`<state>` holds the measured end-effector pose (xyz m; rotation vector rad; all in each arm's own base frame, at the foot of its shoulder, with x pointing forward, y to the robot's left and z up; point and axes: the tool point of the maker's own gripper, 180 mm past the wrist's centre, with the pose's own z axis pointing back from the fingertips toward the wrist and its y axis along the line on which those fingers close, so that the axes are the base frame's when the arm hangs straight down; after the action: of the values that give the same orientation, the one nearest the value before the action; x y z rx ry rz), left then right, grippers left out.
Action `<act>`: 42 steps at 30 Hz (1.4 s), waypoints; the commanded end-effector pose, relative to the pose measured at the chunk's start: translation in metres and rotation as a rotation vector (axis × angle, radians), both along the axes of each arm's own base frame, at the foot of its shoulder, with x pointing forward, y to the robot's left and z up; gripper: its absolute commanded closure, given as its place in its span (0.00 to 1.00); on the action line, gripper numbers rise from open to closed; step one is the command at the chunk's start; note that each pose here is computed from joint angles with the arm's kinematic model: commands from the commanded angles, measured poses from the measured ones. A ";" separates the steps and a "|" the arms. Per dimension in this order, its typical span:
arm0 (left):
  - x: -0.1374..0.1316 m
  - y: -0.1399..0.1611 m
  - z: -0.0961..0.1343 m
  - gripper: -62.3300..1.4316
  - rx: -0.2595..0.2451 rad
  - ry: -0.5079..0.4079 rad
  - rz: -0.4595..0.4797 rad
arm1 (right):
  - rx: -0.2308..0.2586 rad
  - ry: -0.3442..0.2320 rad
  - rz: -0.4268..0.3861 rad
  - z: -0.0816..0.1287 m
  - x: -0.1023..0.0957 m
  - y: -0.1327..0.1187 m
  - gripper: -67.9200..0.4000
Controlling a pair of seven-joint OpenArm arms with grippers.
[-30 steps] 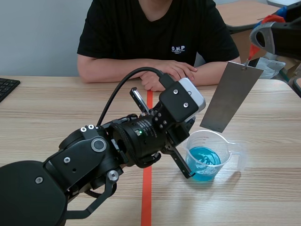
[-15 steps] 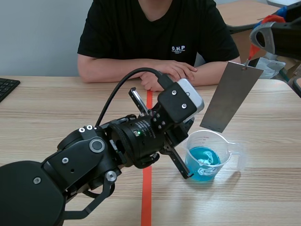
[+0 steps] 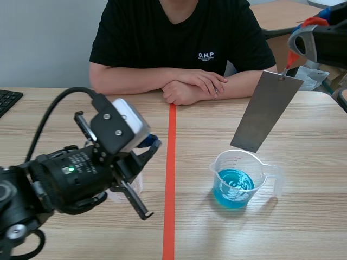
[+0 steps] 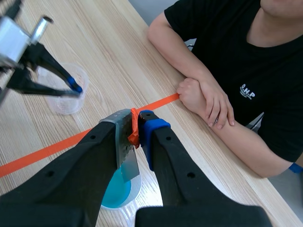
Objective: Do the redox reaction experiment.
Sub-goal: 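Raise the plate and point at it, then put the plate into the left beaker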
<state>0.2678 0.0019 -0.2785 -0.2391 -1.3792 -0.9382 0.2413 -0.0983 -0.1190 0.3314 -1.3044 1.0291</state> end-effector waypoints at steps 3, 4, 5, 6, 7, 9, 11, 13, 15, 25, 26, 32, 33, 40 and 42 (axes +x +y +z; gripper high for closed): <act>-0.014 0.027 0.011 0.90 -0.003 0.009 0.035 | 0.002 -0.024 0.019 0.007 -0.002 0.003 0.97; -0.018 0.035 0.012 0.90 -0.002 0.016 0.047 | 0.002 -0.024 0.019 0.007 -0.002 0.003 0.97; -0.022 0.044 0.012 0.90 -0.001 0.023 0.058 | 0.001 -0.024 0.019 0.007 -0.002 0.003 0.97; -0.026 0.053 0.012 0.90 0.003 0.030 0.082 | 0.001 -0.025 0.019 0.007 -0.002 0.003 0.97; -0.030 0.062 0.009 0.90 0.008 0.041 0.103 | 0.001 -0.027 0.019 0.007 -0.001 0.003 0.97; -0.040 0.080 0.003 0.90 0.021 0.065 0.151 | 0.002 -0.027 0.019 0.008 -0.001 0.003 0.97; -0.051 0.097 -0.006 0.90 0.046 0.089 0.198 | 0.002 -0.027 0.019 0.008 -0.001 0.003 0.97; -0.065 0.113 -0.015 0.90 0.067 0.127 0.246 | 0.001 -0.027 0.019 0.007 -0.001 0.003 0.97; -0.078 0.127 -0.022 0.90 0.081 0.165 0.293 | 0.001 -0.027 0.019 0.007 -0.001 0.003 0.97; -0.140 0.170 -0.049 0.90 0.104 0.368 0.467 | 0.002 -0.028 0.020 0.008 -0.001 0.003 0.97; -0.145 0.171 -0.051 0.90 0.100 0.383 0.483 | 0.002 -0.028 0.020 0.008 -0.001 0.003 0.97; -0.170 0.172 -0.062 0.90 0.077 0.465 0.568 | 0.002 -0.030 0.020 0.008 -0.001 0.003 0.97; -0.174 0.173 -0.065 0.90 0.081 0.485 0.583 | 0.002 -0.030 0.020 0.008 -0.001 0.003 0.97; -0.187 0.174 -0.076 0.90 0.069 0.539 0.644 | 0.011 -0.051 0.025 0.014 0.000 0.005 0.97; -0.191 0.175 -0.078 0.90 0.070 0.551 0.652 | 0.013 -0.064 0.030 0.017 0.001 0.006 0.97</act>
<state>0.0790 0.1788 -0.3579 0.0240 -0.8188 -0.3322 0.2434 -0.0977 -0.1131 0.3266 -1.3283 1.0347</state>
